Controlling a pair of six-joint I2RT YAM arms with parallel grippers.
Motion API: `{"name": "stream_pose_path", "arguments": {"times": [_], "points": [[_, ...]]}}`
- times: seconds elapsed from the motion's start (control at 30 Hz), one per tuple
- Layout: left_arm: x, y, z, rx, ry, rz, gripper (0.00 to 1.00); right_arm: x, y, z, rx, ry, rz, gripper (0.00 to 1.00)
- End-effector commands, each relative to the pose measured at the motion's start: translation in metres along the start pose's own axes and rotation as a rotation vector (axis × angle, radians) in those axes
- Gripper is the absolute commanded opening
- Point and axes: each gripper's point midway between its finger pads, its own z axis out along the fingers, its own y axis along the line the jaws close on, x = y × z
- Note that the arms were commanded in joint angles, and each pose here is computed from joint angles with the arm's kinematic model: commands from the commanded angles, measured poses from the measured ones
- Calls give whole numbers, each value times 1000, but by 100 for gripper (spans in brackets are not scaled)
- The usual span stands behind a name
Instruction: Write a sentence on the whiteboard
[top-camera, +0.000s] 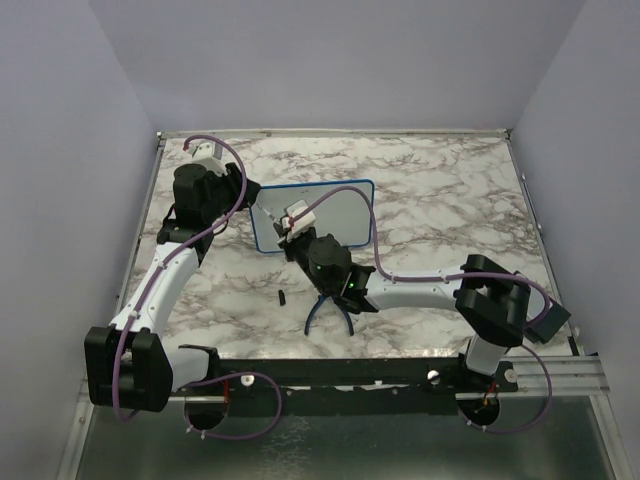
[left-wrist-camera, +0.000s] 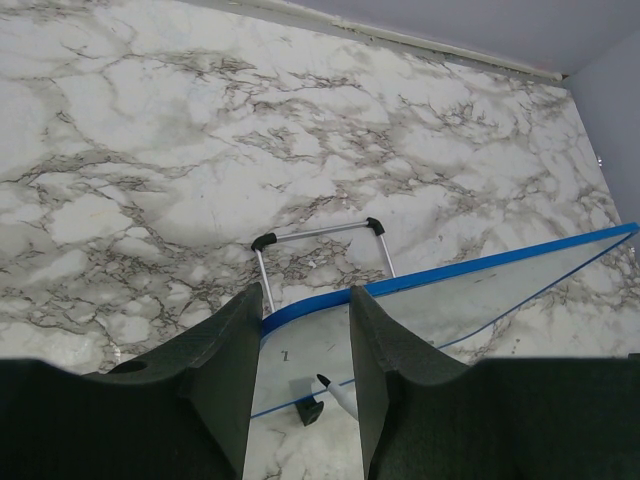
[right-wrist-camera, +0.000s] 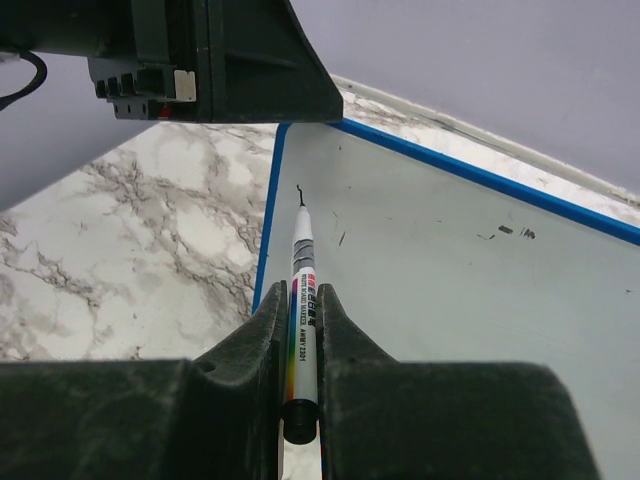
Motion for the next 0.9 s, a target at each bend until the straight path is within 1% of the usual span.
{"name": "stream_pose_path", "arguments": {"times": [0.0,0.23,0.87], "points": [[11,-3,-3,20,31,-3,40,-18,-4,-1,21,-53,11,1],[11,-3,-3,22,32,-2,40,-20,-11,5,64,-57,-1,1],[11,-4,-3,25,33,-1,40,-3,-6,14,55,-20,-3,1]]}}
